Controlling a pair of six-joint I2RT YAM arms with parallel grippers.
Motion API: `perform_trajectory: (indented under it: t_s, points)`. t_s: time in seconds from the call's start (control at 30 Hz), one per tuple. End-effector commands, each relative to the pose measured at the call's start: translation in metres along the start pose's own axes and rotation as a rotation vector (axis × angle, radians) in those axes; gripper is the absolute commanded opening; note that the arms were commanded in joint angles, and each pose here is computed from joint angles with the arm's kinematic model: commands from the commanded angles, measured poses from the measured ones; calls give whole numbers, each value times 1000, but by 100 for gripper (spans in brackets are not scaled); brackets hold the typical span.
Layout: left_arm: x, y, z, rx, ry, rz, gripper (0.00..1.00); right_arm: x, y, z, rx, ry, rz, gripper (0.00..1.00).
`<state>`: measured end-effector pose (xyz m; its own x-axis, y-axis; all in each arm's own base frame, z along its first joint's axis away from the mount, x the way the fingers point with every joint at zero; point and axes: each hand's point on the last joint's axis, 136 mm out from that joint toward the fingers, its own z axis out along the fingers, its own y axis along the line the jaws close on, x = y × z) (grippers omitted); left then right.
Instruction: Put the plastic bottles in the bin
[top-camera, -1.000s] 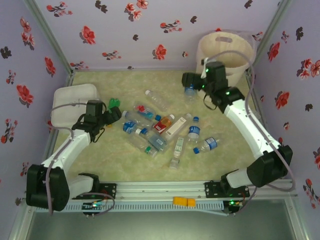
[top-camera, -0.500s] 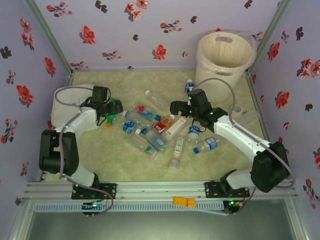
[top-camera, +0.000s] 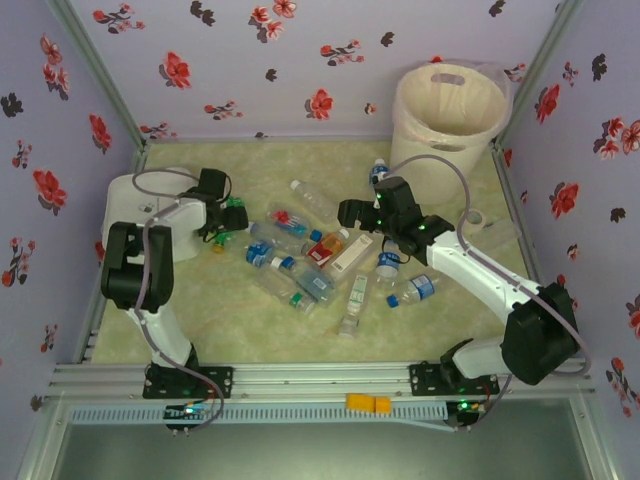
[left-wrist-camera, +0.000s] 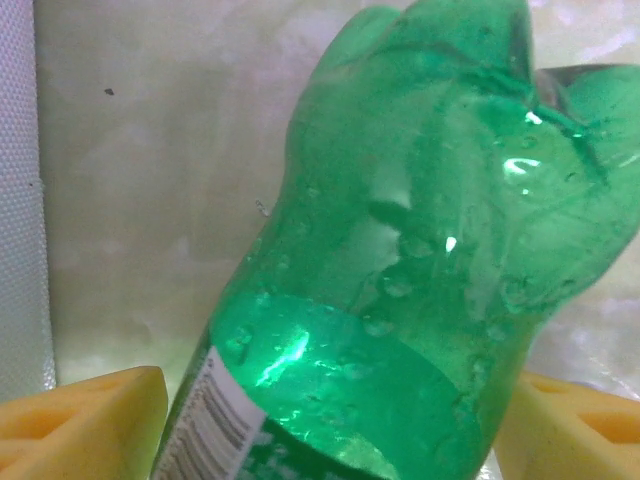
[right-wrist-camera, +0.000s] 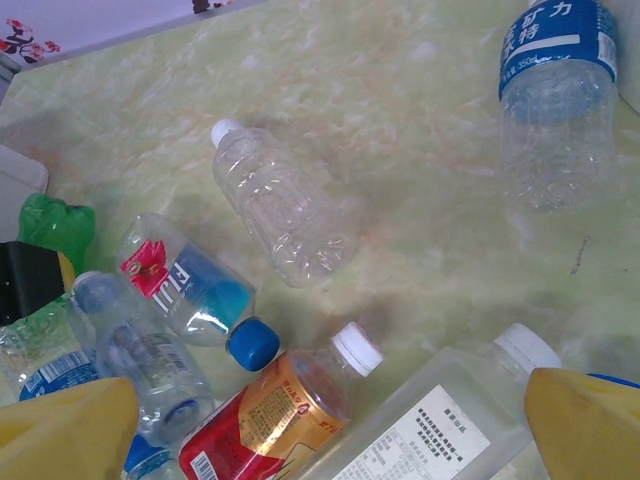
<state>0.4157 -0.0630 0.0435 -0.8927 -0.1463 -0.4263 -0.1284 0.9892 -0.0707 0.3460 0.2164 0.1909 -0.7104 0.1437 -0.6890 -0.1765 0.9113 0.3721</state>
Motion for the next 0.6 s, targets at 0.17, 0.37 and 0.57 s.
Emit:
perform_trajectory:
  t_s: [0.17,0.37,0.57]
  points:
    - [0,3,9,-18,42,15,78,-16,2,-14,21,-53,-28,100]
    - [6,5,7,-25,68,31,66,-15,-7,-31,55,-64,-47,100]
    - [3,4,0,-17,39,26,51,-14,-12,-36,69,-84,-42,100]
